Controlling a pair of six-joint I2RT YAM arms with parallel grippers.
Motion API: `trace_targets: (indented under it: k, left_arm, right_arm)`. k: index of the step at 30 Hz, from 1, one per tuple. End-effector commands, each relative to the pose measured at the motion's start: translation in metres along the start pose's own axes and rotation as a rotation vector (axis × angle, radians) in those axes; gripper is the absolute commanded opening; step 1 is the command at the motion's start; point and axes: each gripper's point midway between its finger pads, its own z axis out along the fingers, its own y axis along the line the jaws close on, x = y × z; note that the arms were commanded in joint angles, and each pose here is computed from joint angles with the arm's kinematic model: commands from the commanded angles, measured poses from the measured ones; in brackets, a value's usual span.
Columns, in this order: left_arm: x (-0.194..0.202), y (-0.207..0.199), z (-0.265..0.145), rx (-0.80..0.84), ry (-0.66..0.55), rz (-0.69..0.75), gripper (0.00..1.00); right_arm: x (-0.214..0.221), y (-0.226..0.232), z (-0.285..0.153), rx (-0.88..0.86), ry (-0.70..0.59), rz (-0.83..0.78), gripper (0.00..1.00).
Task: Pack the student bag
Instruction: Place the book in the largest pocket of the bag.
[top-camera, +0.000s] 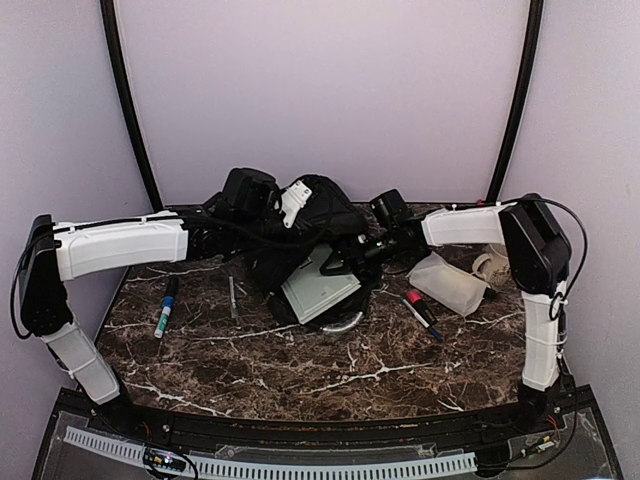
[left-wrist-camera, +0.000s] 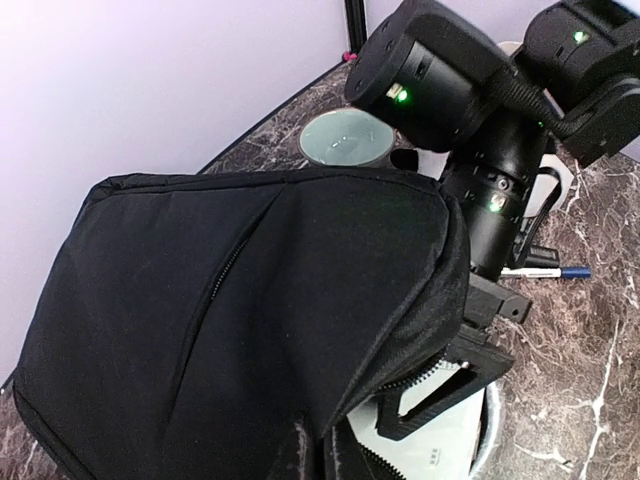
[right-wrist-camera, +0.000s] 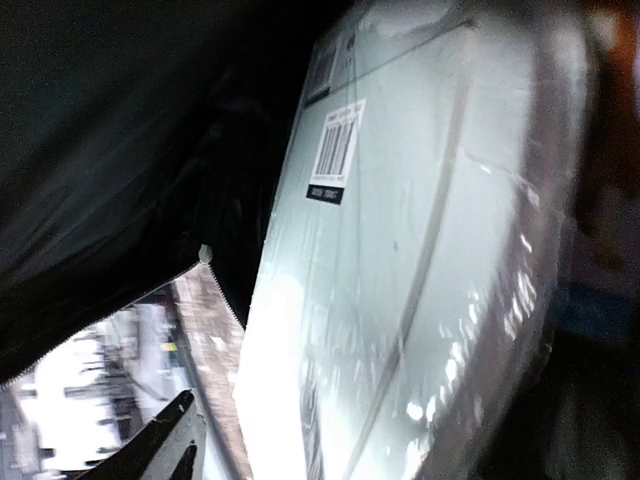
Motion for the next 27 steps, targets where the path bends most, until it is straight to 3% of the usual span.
trace_targets:
  k: [1, 7, 9, 16, 22, 27]
  left_arm:
    - [-0.057, 0.023, -0.038, -0.117, -0.223, 0.033, 0.0]
    - [-0.053, 0.024, -0.041, -0.126, -0.243, 0.023, 0.0]
    - [-0.053, 0.02, -0.043, -0.101, -0.247, 0.012, 0.0]
    - [-0.053, 0.015, -0.052, -0.069, -0.262, -0.007, 0.0]
    - [-0.049, 0.018, -0.054, -0.089, -0.258, -0.01, 0.0]
    - [-0.044, 0.016, -0.049, -0.076, -0.24, -0.026, 0.0]
  right_arm:
    - [-0.005, 0.0, -0.038, 0.242, -0.031, -0.238, 0.74]
    - [0.012, 0.001, -0.053, 0.319, 0.008, -0.374, 0.92]
    - [0.019, 0.012, -0.056, 0.319, 0.024, -0.426, 0.93]
    - [0.051, 0.039, -0.054, 0.205, 0.146, -0.473, 0.92]
    - [0.054, 0.037, -0.068, 0.289, 0.144, -0.525, 0.91]
    - [0.075, 0.045, -0.077, 0.315, 0.166, -0.603, 0.82]
